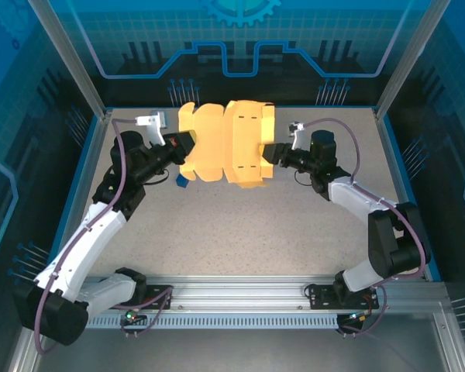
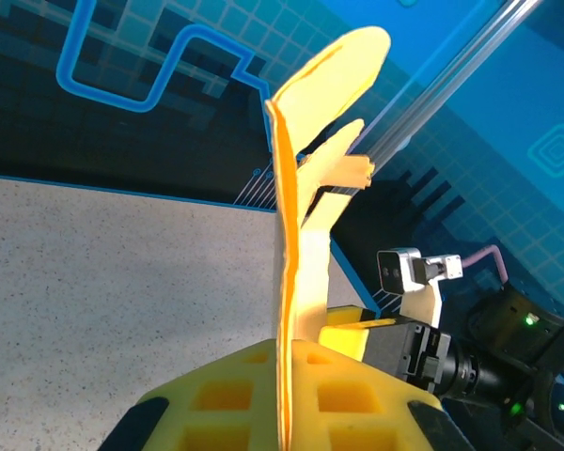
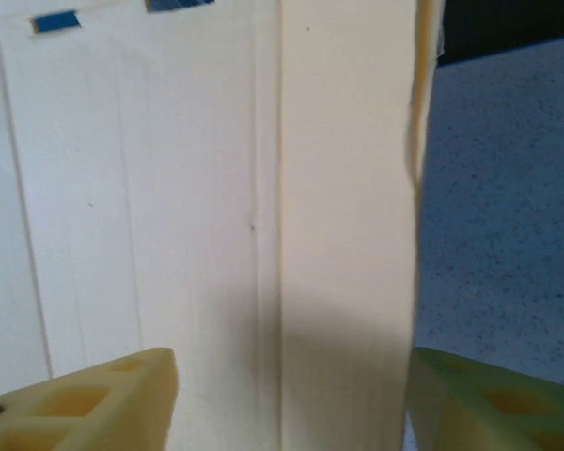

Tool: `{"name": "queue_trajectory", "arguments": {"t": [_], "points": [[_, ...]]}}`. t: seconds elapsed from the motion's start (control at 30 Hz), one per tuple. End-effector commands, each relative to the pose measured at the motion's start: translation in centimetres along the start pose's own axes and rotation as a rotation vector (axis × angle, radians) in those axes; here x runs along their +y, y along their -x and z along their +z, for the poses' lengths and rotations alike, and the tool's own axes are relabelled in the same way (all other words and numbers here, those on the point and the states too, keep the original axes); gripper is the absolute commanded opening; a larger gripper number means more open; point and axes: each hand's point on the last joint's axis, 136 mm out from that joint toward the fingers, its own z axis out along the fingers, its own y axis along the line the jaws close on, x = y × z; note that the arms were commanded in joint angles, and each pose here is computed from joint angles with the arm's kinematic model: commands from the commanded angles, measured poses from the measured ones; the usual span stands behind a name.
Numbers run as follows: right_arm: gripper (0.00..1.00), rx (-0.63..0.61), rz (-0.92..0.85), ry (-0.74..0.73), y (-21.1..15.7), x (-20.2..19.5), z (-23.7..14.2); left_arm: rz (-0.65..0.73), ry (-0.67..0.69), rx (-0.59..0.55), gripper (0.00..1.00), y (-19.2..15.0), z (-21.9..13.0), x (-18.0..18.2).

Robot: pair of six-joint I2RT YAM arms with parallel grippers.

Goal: Fold the paper box

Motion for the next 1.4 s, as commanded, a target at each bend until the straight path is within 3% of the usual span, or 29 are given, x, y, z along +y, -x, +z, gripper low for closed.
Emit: {"name": "queue_trajectory", "arguments": {"t": [0.0,0.13,0.37,0.43,0.63,0.8,0.93,1.2,1.37], "points": [[0.39,-0.04,-0.018,0.047,0.6,0.6,-0.4,-0.061,-0.026,-0.089,0.0,1.7,-0.9,-0.2],[0.21,-0.063,-0.027,0.022,1.3,0.4,-0.8,-0.104,-0.031,-0.103,0.0,1.6,-1.2,0.3],[0.0,-0.091,-0.09,-0.032,2.6,0.5,-2.4,-0.141,0.002,-0.069,0.0,-0.4,-1.3,2.0],[0.0,-0.082,-0.118,-0.051,2.8,0.5,-3.1,-0.151,0.026,-0.043,0.23,-1.6,-1.1,3.0],[0.0,-0.031,-0.239,-0.114,3.5,1.9,-5.0,-0.07,0.148,0.043,0.5,-4.9,-1.4,6.3],[0.0,0.061,-0.369,-0.147,2.6,4.1,-6.2,0.058,0.296,0.112,0.65,-5.9,-2.5,8.7],[0.0,0.138,-0.463,-0.14,1.3,6.3,-6.3,0.088,0.309,0.139,0.7,-5.2,-3.1,7.9],[0.0,0.283,-0.566,-0.028,-1.3,10.7,-6.7,0.066,0.093,0.153,0.73,-2.7,-4.1,1.4],[0.0,0.334,-0.57,0.076,-2.4,12.4,-6.8,0.275,0.003,0.267,0.76,-3.2,-4.8,-0.8]]}}
